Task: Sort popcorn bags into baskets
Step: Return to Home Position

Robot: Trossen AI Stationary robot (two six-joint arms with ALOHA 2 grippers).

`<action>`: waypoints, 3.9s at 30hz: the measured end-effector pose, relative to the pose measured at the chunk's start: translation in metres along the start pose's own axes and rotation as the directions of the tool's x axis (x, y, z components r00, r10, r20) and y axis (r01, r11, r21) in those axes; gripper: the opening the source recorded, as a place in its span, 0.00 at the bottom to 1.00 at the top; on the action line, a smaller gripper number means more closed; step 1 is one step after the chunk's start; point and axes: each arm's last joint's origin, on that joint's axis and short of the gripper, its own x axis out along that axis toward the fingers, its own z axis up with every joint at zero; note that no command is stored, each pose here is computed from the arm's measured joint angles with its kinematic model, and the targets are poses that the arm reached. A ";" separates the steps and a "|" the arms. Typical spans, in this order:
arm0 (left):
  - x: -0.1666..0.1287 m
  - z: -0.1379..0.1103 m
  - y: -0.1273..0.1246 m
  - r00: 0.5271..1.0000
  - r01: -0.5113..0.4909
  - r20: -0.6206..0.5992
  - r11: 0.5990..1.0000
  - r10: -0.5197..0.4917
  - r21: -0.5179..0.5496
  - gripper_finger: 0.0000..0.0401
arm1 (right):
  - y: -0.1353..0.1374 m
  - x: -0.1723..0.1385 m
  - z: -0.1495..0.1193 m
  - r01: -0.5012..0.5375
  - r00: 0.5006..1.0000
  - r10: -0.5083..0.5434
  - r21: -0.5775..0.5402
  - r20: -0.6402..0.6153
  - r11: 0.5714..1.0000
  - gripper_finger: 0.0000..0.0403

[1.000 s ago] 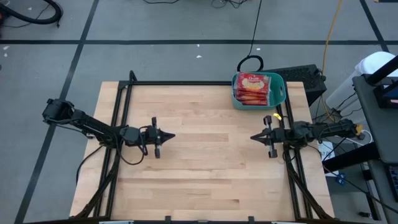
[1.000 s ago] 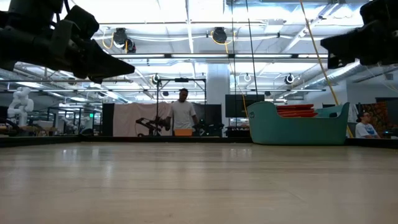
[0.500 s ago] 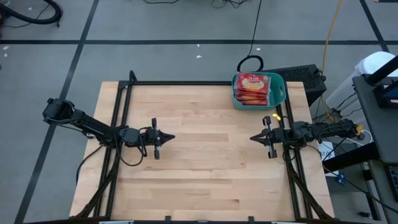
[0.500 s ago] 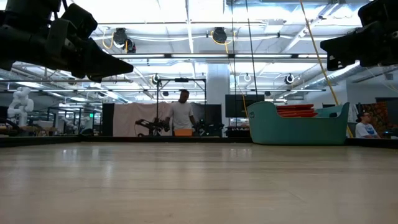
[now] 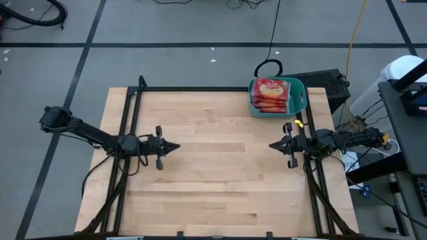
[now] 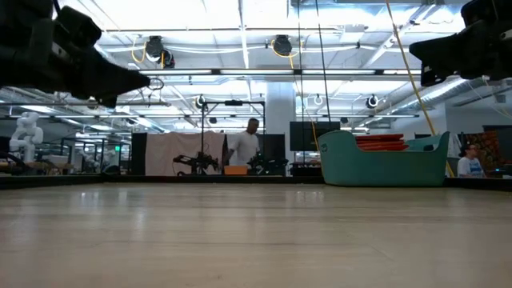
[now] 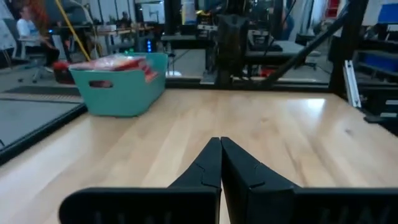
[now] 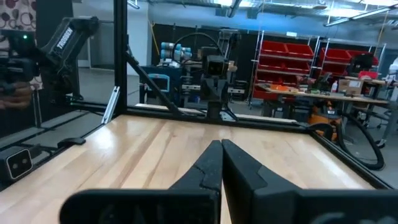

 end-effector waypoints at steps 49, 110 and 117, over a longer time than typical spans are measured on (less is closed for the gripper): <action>-0.049 0.010 0.024 0.994 0.103 0.019 0.993 -0.104 0.050 0.00 | 0.000 0.001 0.000 -0.005 1.000 0.005 0.000 0.002 1.000 0.00; -0.052 0.017 0.026 0.994 0.031 0.102 0.996 -0.040 0.086 0.04 | 0.000 0.001 0.000 -0.006 1.000 0.006 0.000 0.002 1.000 0.00; -0.052 0.017 0.026 0.994 0.033 0.102 0.996 -0.042 0.087 0.04 | 0.000 0.001 0.000 -0.005 1.000 0.005 0.000 0.002 1.000 0.00</action>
